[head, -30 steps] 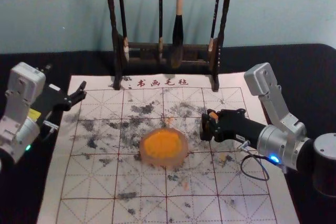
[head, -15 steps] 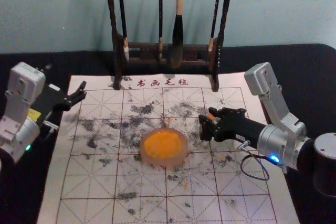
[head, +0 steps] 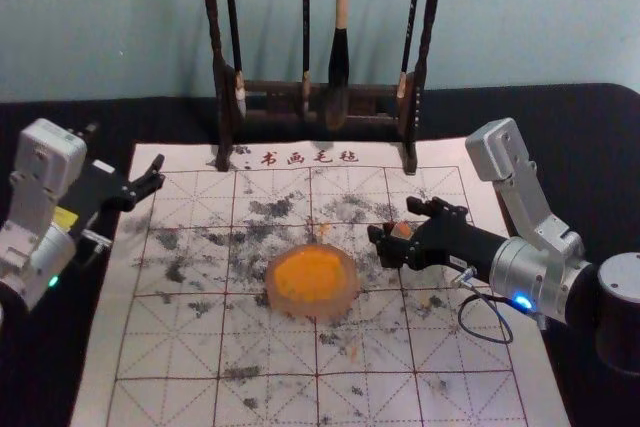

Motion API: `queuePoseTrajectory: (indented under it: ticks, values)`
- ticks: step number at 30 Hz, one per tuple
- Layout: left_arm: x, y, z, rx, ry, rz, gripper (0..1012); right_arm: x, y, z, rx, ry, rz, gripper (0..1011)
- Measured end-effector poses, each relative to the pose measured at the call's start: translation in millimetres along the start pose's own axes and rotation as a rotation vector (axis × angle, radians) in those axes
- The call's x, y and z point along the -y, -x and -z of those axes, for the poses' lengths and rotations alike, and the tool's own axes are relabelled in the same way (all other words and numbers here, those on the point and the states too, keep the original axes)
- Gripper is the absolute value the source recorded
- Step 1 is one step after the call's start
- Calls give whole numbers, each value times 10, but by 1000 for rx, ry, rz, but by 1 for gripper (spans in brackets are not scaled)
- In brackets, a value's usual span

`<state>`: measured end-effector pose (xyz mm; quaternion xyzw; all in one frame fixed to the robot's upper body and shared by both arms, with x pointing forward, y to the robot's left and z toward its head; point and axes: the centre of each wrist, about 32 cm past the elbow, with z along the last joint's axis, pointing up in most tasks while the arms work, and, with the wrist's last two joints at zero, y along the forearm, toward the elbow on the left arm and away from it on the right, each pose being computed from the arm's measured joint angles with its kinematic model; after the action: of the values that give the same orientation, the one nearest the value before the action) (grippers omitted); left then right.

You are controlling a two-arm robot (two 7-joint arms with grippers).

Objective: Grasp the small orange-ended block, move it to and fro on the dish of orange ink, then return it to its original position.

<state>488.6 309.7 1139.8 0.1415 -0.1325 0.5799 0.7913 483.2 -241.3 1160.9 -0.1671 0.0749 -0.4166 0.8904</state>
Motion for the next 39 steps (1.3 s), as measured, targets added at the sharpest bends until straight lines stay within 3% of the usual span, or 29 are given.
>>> queuePoseTrajectory:
  ticks: [8,13,16,18,22,25,30,39]
  values:
    - [0,0,0,0,0,0,1001,0,0,0,0,0,0,1002]
    - [0,0,0,0,0,0,1001,2,3,-1,6,-22,2,1000]
    - [0,0,0,0,0,0,1001,10,12,0,22,-86,17,1000]
    - [0,0,0,0,0,0,1001,20,25,7,35,-166,42,1000]
    - [0,0,0,0,0,0,1001,36,38,74,60,-330,145,1000]
    - [0,0,0,0,0,0,1001,37,31,157,64,-387,228,1002]
    - [0,0,0,0,0,0,1001,48,9,325,80,-397,313,1000]
    - [0,0,0,0,0,0,1001,52,10,579,98,-322,368,1000]
